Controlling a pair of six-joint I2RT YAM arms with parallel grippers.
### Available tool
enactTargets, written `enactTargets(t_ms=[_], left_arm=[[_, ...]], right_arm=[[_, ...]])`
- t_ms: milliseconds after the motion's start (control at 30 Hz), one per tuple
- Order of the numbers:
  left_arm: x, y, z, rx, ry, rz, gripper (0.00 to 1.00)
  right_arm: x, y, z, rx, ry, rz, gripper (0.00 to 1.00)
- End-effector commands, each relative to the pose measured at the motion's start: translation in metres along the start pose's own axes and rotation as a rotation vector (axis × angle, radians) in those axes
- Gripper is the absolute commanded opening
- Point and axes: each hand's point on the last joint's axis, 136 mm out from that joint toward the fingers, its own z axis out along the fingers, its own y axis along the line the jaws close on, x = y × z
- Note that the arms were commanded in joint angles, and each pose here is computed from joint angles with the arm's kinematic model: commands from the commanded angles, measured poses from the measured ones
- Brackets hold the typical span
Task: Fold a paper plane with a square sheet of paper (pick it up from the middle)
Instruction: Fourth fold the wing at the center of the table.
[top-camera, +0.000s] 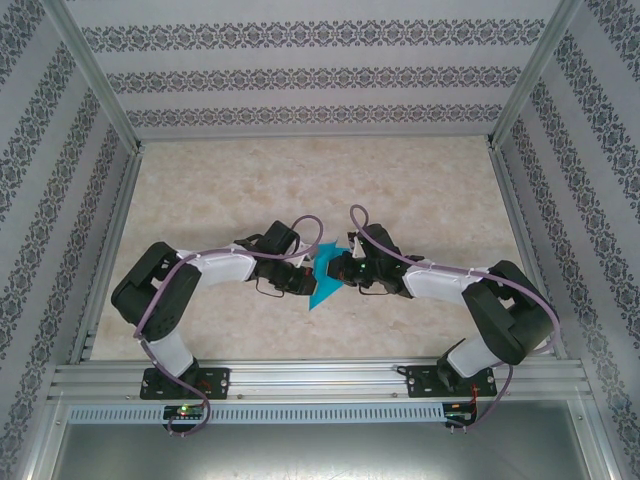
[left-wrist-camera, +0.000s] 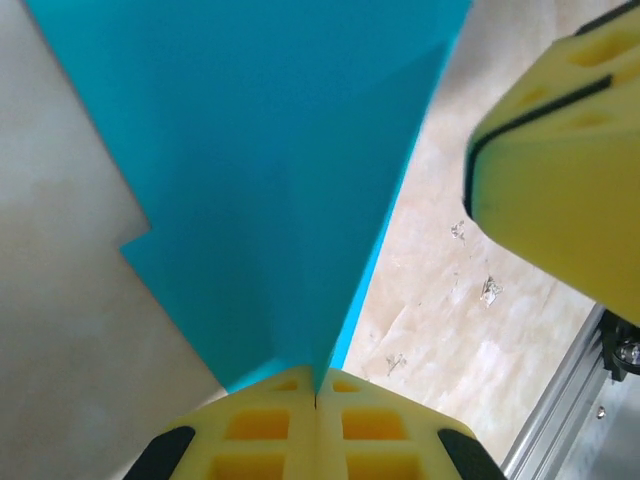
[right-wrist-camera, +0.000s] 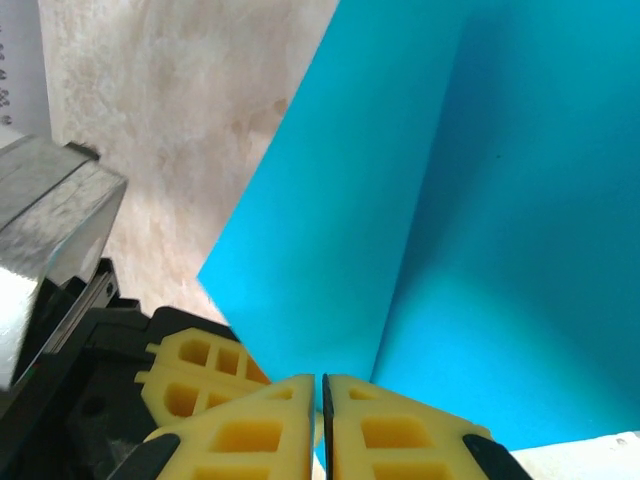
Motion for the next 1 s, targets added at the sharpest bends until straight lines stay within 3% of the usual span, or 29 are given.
enactTargets(t_ms=[0, 533, 767, 967], left_arm=[[0.004, 0.0, 0.005, 0.067, 0.016, -0.026, 0.04], [0.002, 0.004, 0.002, 0.102, 0.003, -0.062, 0.07], [0.002, 0.006, -0.002, 0.074, -0.006, -0.063, 0.24], [0.002, 0.002, -0.007, 0.056, -0.013, -0.05, 0.28]], right_arm=[[0.0, 0.017, 0.004, -0.038, 0.017, -0.05, 0.12], [-0.005, 0.018, 0.031, -0.034, 0.051, -0.04, 0.12], [-0.009, 0.006, 0.033, 0.011, 0.031, -0.015, 0.12], [-0.011, 0.007, 0.033, 0.01, 0.026, -0.015, 0.12]])
